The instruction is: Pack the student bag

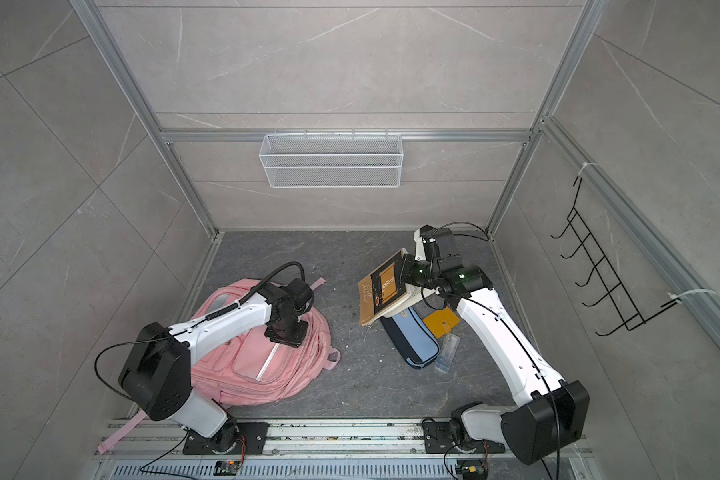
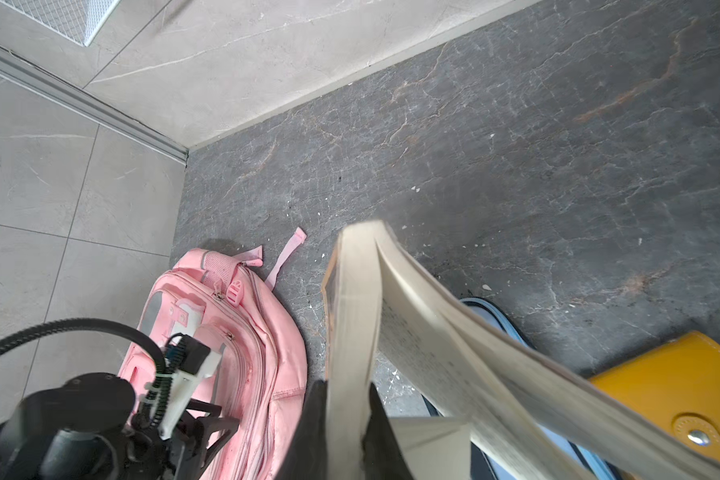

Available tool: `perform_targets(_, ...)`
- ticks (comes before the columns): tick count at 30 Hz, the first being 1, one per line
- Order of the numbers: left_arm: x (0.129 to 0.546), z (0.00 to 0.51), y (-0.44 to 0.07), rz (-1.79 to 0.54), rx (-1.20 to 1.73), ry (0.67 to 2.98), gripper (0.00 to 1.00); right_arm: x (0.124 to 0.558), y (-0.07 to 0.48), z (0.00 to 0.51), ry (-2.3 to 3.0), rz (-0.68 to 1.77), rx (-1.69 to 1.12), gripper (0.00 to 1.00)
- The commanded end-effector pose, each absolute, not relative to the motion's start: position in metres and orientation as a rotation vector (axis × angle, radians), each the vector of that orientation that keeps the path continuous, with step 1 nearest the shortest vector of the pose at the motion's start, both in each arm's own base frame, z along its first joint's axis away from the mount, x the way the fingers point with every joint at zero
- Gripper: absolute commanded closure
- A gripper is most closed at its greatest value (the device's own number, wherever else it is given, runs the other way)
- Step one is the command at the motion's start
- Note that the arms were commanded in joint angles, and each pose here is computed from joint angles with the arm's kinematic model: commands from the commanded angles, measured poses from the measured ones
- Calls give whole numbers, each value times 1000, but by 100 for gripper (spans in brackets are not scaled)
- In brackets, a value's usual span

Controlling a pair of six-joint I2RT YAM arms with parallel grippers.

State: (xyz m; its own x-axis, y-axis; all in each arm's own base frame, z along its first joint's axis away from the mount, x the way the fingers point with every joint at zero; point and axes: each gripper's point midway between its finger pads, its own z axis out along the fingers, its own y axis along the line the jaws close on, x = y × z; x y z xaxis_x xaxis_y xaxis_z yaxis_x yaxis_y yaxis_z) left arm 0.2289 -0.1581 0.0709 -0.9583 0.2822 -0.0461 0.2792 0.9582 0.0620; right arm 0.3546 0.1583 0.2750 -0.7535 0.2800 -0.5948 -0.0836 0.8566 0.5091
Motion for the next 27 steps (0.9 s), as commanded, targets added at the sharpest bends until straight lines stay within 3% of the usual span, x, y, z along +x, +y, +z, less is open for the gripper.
perform_targets(1, 231, 67, -154, 163, 428, 3033, 73, 360, 165, 291, 2263, 736, 136, 100)
perform_targets(5, 234, 76, -164, 66, 401, 3007, 98, 361, 164, 292, 2269, 732, 144, 100)
perform_targets(6, 234, 81, -167, 35, 394, 2997, 100, 361, 165, 293, 2264, 736, 141, 100)
perform_targets(14, 242, 123, -184, -196, 367, 2933, 100, 358, 166, 308, 2253, 783, 199, 100)
perform_targets(27, 253, 136, -178, -391, 278, 2917, 100, 297, 149, 302, 2166, 1090, 852, 100)
